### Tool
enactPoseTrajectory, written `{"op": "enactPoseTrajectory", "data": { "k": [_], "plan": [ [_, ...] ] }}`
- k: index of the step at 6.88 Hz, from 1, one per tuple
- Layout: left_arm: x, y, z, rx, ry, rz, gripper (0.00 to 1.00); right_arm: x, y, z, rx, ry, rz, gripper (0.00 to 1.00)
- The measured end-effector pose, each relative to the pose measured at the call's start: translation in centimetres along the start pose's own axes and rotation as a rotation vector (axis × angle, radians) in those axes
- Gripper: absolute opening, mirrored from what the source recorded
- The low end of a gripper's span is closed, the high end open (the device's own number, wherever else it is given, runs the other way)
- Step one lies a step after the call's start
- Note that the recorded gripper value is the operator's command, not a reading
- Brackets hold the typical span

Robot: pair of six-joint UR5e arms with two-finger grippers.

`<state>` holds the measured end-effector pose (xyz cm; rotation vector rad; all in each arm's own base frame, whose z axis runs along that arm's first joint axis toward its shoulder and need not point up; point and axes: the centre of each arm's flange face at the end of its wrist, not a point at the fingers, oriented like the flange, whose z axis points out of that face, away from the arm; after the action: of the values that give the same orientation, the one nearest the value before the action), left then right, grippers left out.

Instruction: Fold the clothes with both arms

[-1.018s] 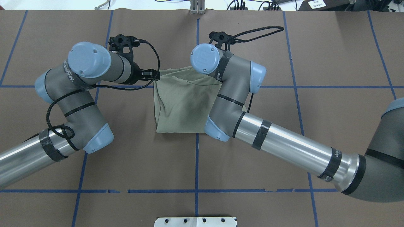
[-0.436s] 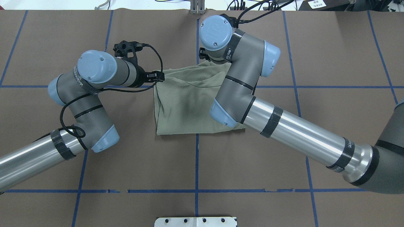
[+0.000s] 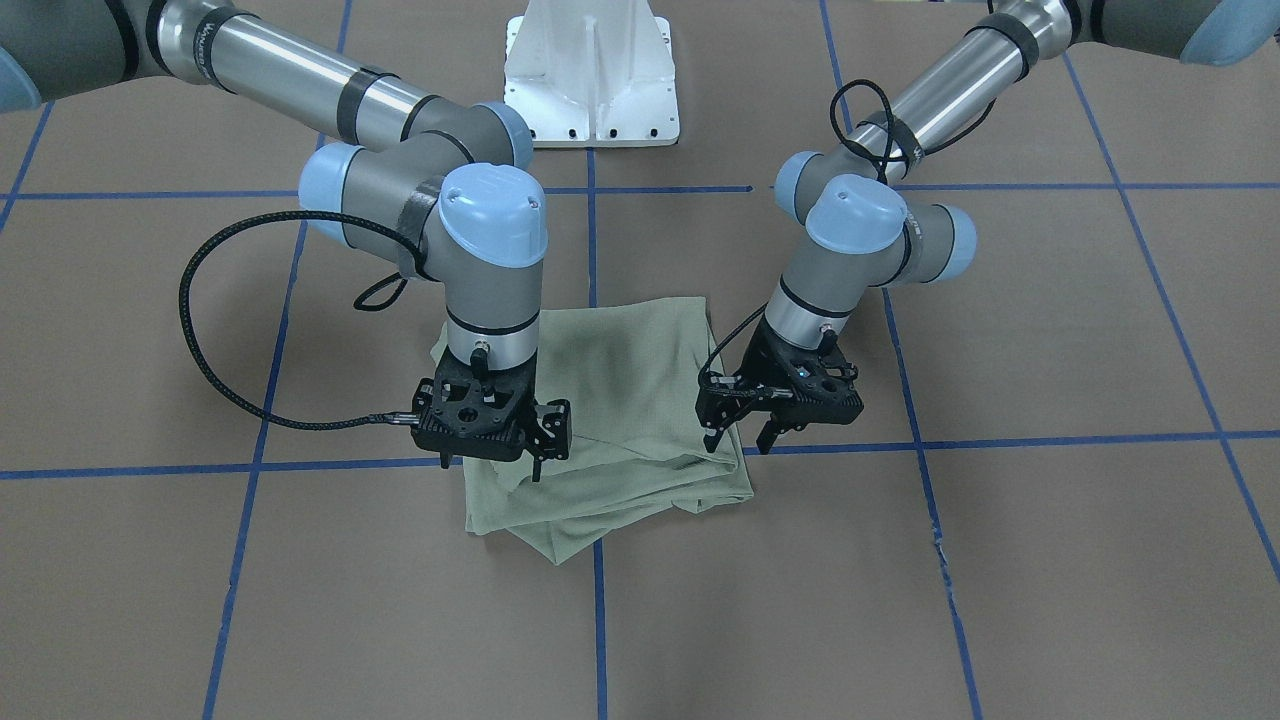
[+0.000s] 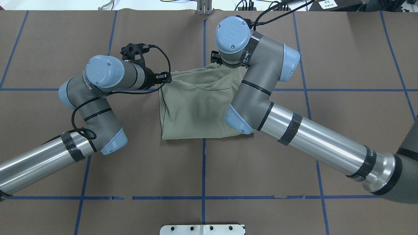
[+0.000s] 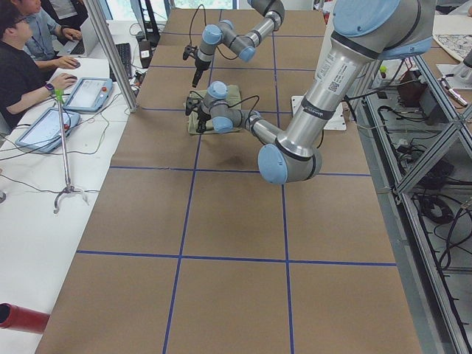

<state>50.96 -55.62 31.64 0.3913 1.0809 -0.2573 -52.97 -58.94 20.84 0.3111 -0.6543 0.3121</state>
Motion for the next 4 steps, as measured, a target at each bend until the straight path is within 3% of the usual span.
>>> {"op": "enactPoseTrajectory", "data": {
  "k": [3, 4],
  "plan": [
    [0.33, 0.41, 1.03, 0.010, 0.009, 0.003, 0.37, 0.83, 0.30, 0.86, 0.002, 0.017, 0.000, 1.00],
    [0.25, 0.65, 1.26, 0.007, 0.007, 0.004, 0.29, 1.00, 0.39, 1.05, 0.002, 0.020, 0.000, 1.00]
  ]
}}
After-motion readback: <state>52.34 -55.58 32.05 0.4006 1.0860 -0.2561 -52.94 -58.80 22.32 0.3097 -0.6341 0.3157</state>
